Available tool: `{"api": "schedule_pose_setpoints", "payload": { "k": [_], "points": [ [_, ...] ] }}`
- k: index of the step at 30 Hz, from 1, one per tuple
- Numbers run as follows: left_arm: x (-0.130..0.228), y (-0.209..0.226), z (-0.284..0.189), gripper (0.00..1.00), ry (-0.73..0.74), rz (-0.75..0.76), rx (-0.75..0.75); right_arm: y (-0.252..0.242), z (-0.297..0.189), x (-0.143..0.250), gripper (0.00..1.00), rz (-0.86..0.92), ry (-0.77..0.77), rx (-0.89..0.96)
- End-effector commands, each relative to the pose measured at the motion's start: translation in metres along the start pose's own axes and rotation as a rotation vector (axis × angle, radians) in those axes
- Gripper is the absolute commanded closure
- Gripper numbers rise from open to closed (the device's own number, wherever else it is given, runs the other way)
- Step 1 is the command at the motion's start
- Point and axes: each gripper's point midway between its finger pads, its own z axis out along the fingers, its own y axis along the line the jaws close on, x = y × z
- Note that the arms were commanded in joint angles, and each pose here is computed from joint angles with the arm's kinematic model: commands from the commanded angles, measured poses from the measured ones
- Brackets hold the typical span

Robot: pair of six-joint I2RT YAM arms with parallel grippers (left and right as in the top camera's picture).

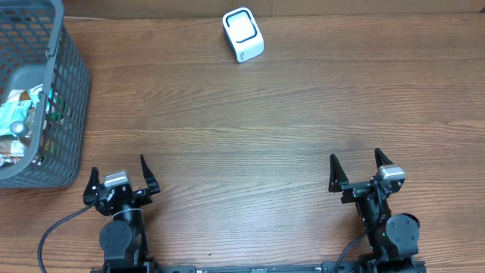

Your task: Scan the item barcode

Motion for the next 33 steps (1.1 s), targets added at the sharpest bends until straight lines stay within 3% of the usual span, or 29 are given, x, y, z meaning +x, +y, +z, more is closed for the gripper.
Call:
{"api": "schedule_pose_setpoints", "payload": {
  "k": [1, 26, 29, 33],
  "points": [
    [0.001, 0.000, 0.000, 0.01, 0.001, 0.021, -0.003, -0.001, 0.001, 0.004, 0.00, -0.005, 0.007, 0.003],
    [0.000, 0.001, 0.000, 0.00, -0.003, 0.029, -0.011, 0.001, 0.000, -0.008, 0.00, -0.005, -0.041, -0.001],
    [-0.021, 0.003, -0.001, 0.00, -0.086, 0.033, -0.019, 0.003, 0.000, -0.013, 0.00, 0.002, -0.062, -0.012],
    [-0.068, -0.029, -0.013, 0.01, -0.266, 0.014, 0.178, 0.004, 0.000, -0.017, 0.00, 0.017, -0.078, -0.019]
  ]
}}
